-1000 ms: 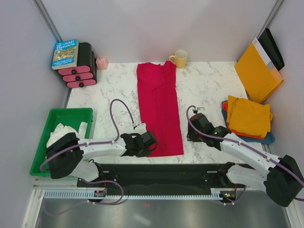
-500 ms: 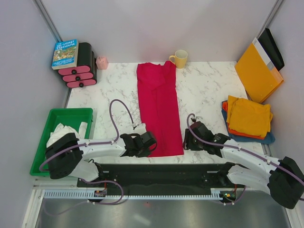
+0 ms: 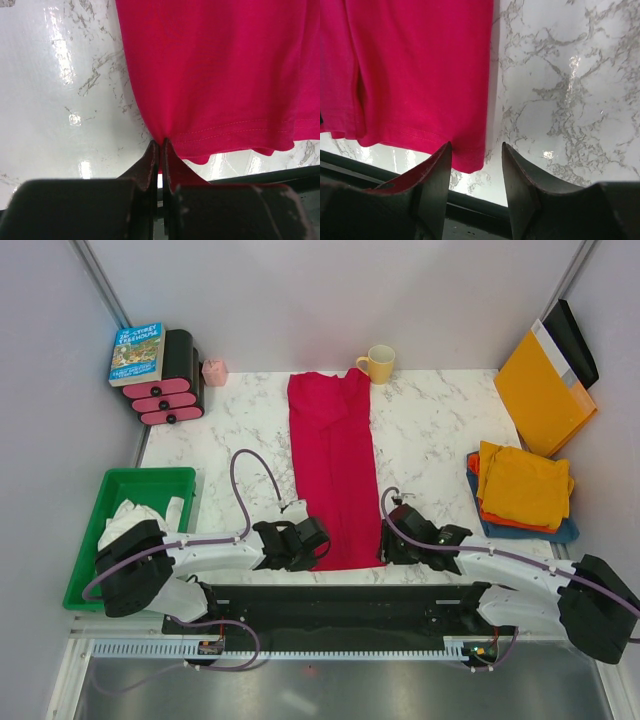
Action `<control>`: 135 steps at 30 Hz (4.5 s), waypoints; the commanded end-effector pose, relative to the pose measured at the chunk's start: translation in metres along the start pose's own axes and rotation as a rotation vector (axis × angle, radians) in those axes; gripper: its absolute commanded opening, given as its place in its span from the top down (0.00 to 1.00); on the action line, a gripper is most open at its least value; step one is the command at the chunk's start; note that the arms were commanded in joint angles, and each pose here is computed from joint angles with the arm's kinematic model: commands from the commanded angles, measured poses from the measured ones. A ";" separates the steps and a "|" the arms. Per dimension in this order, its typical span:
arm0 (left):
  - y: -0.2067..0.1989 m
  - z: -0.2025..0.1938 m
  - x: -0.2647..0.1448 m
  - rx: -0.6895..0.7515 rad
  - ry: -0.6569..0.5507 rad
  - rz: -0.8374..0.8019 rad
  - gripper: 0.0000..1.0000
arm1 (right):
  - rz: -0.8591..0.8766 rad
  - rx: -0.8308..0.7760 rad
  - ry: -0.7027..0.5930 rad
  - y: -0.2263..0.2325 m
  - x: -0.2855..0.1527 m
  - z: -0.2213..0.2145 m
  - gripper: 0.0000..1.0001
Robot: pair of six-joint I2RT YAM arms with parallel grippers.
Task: Fold and stack the t-shirts
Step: Grab the bottom of the folded rectangular tshirt with both arms, then fold the folded rectangular tshirt in 1/3 of the way
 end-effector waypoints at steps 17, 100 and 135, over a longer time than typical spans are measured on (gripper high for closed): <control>0.029 -0.025 -0.006 0.058 0.071 0.077 0.98 | -0.115 0.069 0.059 -0.035 0.013 -0.035 0.78; 0.048 0.315 0.041 0.120 -0.268 0.174 0.98 | -0.217 0.052 -0.335 0.084 0.112 0.275 1.00; 0.045 0.150 0.071 0.050 -0.015 0.121 0.74 | -0.202 0.010 -0.131 0.051 0.106 0.133 1.00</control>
Point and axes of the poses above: each gripper's point midway between its finger pads, its own x axis out along the fingers, its own y axis along the line the jaws close on, z = x × y, the point moved 2 cm from there along -x, back along the fingers, and after that the axes turned 12 degrees about x, right-handed, at the moved point
